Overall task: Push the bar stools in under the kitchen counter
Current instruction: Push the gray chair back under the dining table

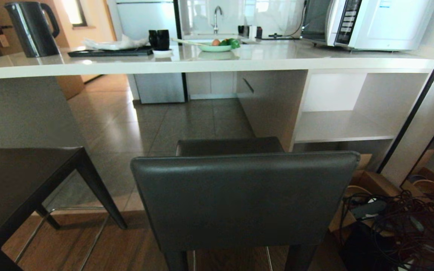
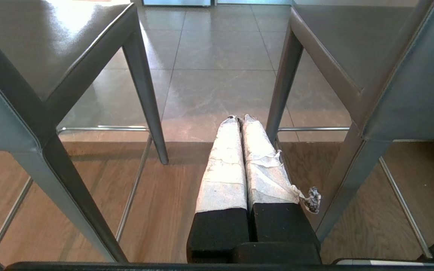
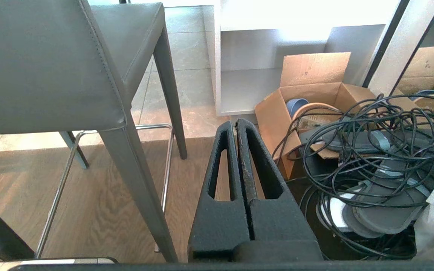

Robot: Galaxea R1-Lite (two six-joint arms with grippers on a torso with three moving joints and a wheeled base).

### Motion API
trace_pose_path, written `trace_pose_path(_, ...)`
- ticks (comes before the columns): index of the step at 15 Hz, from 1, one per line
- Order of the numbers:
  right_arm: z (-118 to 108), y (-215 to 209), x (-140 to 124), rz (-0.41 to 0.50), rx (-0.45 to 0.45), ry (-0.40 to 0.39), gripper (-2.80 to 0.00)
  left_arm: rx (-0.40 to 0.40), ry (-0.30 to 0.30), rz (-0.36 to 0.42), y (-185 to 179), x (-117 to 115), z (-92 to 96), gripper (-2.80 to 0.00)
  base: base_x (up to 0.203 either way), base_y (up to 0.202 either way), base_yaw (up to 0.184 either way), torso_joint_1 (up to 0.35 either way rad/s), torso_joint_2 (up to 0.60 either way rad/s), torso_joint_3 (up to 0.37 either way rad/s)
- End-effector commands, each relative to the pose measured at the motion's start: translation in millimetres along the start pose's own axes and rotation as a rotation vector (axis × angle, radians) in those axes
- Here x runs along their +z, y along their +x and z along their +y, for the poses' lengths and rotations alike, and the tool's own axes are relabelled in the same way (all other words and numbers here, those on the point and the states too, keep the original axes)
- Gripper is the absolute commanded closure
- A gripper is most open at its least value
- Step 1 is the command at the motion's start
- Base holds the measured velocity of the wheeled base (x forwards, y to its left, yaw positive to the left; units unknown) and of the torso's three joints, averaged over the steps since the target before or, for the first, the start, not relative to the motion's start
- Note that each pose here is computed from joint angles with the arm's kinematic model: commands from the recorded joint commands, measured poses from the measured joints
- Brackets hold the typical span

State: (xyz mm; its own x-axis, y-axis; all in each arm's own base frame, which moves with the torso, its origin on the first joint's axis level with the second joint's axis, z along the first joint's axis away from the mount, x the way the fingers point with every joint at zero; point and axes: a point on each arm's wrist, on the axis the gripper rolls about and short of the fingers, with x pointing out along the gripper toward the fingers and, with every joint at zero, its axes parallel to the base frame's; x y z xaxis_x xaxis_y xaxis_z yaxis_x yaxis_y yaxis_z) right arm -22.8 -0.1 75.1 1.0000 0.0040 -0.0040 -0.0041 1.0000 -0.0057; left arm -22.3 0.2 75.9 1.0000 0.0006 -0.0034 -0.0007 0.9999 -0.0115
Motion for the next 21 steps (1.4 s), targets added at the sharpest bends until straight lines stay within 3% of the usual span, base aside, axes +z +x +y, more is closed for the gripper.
trace_pose_path(1,0.0,0.0,0.1,-0.001,0.0,0.0,0.0,0.001,-0.001,0.001,0.1,0.1,0.0,0.0,0.0,0.0,0.0,0.0,0.0,0.0)
trace_pose_path(21,0.0,0.0,0.1,-0.001,0.0,0.0,0.0,0.001,-0.001,0.001,0.1,0.1,0.0,0.0,-0.016,0.0,0.0,0.0,0.0,0.0)
